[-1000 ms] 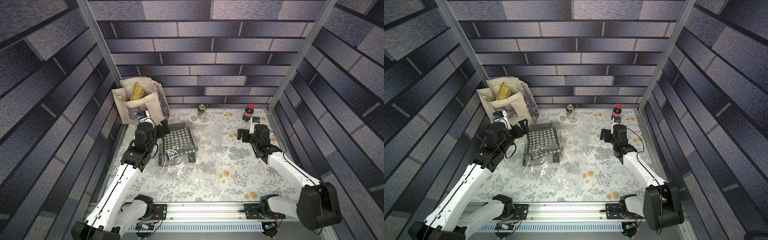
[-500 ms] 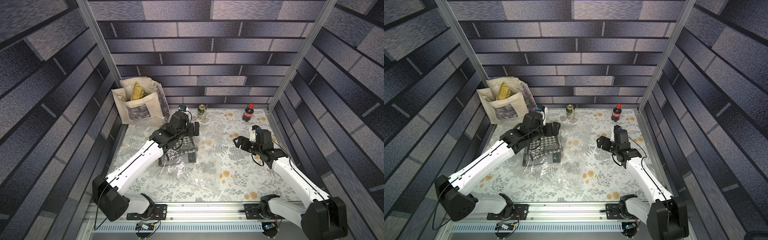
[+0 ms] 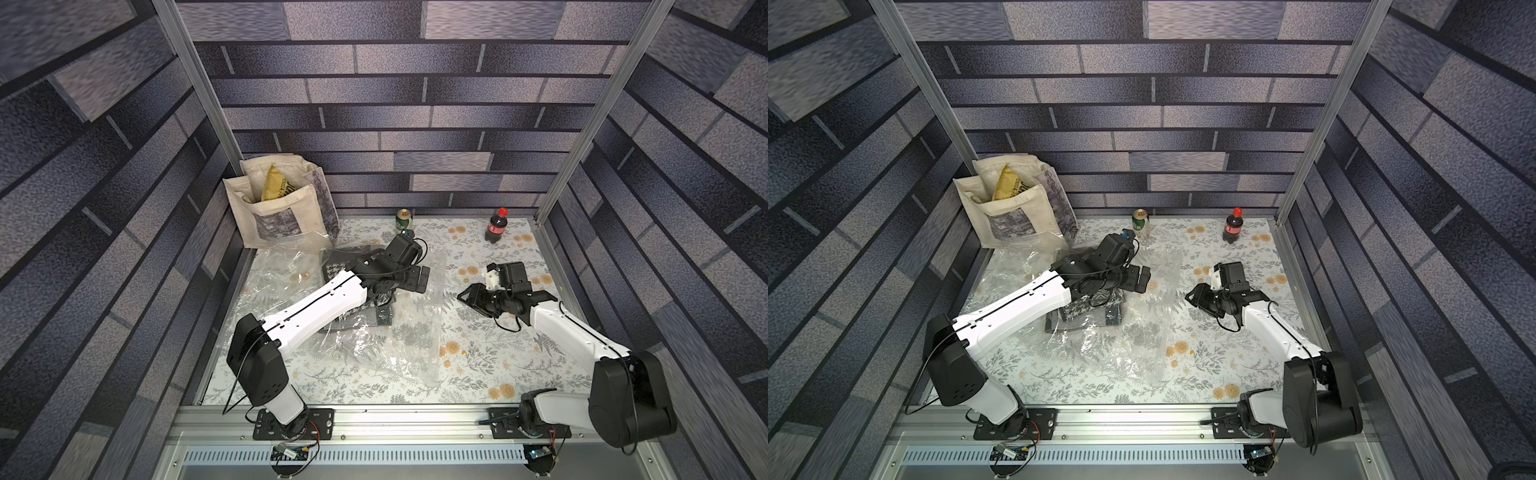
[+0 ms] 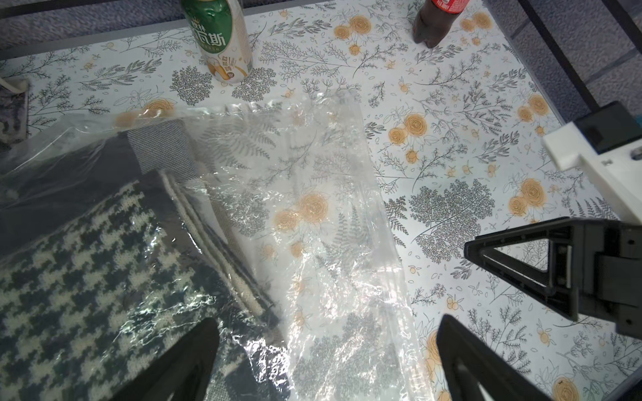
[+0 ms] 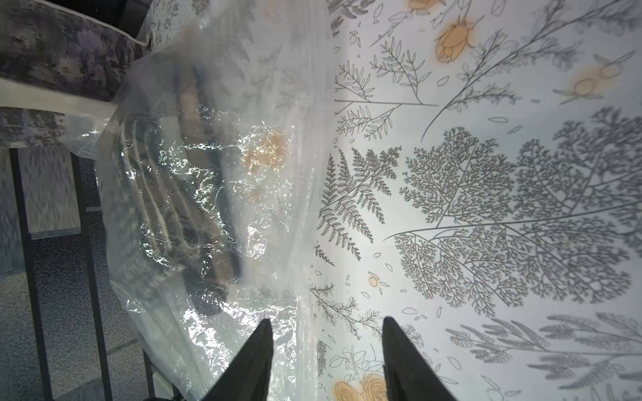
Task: Take the scarf out of the vacuum bag
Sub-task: Open the vacuum bag at the center of the board.
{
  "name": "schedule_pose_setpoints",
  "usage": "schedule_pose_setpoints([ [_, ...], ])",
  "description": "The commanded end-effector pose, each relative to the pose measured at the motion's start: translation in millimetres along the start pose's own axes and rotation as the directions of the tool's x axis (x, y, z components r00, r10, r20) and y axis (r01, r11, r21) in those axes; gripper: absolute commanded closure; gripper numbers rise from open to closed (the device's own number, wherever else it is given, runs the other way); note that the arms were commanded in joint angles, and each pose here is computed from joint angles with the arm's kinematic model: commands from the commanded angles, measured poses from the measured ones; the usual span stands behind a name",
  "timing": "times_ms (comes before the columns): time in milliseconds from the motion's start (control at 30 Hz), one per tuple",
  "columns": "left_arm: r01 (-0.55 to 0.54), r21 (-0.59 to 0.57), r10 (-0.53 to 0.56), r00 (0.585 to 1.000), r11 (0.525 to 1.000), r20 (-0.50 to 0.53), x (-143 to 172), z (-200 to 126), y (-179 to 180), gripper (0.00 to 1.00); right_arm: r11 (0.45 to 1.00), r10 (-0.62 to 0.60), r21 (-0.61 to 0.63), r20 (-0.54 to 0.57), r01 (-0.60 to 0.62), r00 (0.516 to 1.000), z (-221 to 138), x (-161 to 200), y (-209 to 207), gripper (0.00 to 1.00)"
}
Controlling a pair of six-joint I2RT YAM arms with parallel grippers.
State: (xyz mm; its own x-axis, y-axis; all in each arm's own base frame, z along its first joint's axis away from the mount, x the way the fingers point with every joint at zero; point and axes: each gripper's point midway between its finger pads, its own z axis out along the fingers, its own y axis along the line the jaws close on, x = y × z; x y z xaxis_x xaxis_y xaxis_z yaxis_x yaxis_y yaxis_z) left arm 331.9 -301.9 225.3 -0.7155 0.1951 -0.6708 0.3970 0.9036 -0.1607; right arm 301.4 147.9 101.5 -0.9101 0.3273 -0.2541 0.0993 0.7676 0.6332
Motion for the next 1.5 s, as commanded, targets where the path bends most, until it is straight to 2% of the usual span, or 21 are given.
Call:
schedule_pose_setpoints([
  [0,0.033,-0.012,-0.033,0.999,0.999,0.008,-0.9,-11.2,3.8,0.0,0.994,0.011,-0.112,-0.009,-0.012,1.0,9.8,-9.8,23.9,0.46],
  [167,0.034,-0.02,-0.034,0.999,0.999,0.023,0.4,-17.7,7.5,0.0,0.99,0.015,-0.142,0.029,-0.011,0.999,16.7,-25.8,31.4,0.45],
  [500,0.034,-0.022,-0.033,0.998,0.999,0.05,-2.9,-16.5,9.1,0.0,0.984,0.039,-0.171,-0.025,-0.043,0.999,49.9,-31.7,27.4,0.45],
  [700,0.037,-0.03,-0.035,0.997,0.999,0.075,-2.8,-16.6,11.9,0.0,0.974,0.044,-0.221,0.002,-0.042,0.999,57.8,-38.8,33.2,0.45],
  [1467,0.046,-0.049,-0.043,0.997,0.998,0.062,5.9,-18.3,27.1,0.0,0.971,0.067,-0.226,-0.046,-0.075,0.997,100.1,-40.7,39.8,0.46],
])
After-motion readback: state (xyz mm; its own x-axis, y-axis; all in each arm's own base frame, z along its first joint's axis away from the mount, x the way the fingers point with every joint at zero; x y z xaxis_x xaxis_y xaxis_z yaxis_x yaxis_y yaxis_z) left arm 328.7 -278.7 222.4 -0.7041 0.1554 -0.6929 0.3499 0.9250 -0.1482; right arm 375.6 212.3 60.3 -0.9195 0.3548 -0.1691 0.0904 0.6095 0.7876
